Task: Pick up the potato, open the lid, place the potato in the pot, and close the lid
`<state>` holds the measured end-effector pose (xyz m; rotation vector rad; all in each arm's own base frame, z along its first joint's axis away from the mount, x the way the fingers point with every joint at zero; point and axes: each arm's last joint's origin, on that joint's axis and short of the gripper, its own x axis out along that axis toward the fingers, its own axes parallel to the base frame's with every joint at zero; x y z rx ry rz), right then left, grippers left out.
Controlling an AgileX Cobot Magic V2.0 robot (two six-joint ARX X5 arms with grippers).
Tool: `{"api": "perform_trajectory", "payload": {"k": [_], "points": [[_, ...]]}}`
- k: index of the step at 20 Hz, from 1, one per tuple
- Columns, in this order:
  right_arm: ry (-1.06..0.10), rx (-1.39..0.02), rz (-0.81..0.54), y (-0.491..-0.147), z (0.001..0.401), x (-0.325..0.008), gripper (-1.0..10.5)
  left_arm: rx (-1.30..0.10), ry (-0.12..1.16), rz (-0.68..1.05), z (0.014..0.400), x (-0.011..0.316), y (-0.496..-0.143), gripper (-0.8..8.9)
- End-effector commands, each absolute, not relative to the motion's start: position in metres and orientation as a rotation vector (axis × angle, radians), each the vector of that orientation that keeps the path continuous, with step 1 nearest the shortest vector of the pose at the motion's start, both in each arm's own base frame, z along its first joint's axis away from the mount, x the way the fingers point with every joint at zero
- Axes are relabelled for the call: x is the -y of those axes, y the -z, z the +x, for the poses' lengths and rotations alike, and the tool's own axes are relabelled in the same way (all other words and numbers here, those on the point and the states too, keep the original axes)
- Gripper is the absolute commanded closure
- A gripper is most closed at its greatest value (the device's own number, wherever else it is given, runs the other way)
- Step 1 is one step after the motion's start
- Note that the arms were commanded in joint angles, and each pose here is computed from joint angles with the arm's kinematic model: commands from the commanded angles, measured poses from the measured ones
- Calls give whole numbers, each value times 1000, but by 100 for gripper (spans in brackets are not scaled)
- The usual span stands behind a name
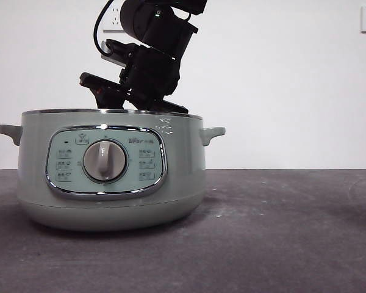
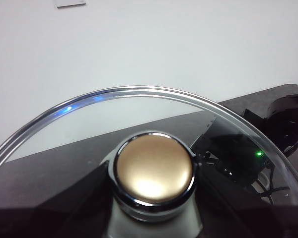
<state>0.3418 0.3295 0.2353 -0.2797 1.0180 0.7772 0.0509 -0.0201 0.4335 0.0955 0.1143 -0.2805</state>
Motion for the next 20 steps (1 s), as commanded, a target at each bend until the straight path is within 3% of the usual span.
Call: {"api": "perform_trajectory", "payload": {"k": [1, 3, 6, 8, 13, 16, 20], "points": [[-777, -1069, -320, -217, 343, -333, 957, -68, 278, 80, 51, 20, -441, 822], [-782, -1071, -321, -216, 342, -334, 929, -88, 278, 87, 55, 22, -440, 822], [-780, -1073, -322, -216, 341, -334, 558, -111, 279, 96, 60, 25, -438, 822], [-782, -1071, -323, -216, 341, -335, 464, -114, 279, 97, 62, 26, -438, 822], [-780, -1037, -296, -239, 336, -329, 467, -122, 279, 99, 64, 27, -438, 822], [-782, -1003, -285, -281, 321, -314, 471, -129, 279, 101, 72, 31, -438, 822], [-646, -898, -329, -353, 288, -273, 474, -159, 285, 112, 101, 46, -437, 822]]}}
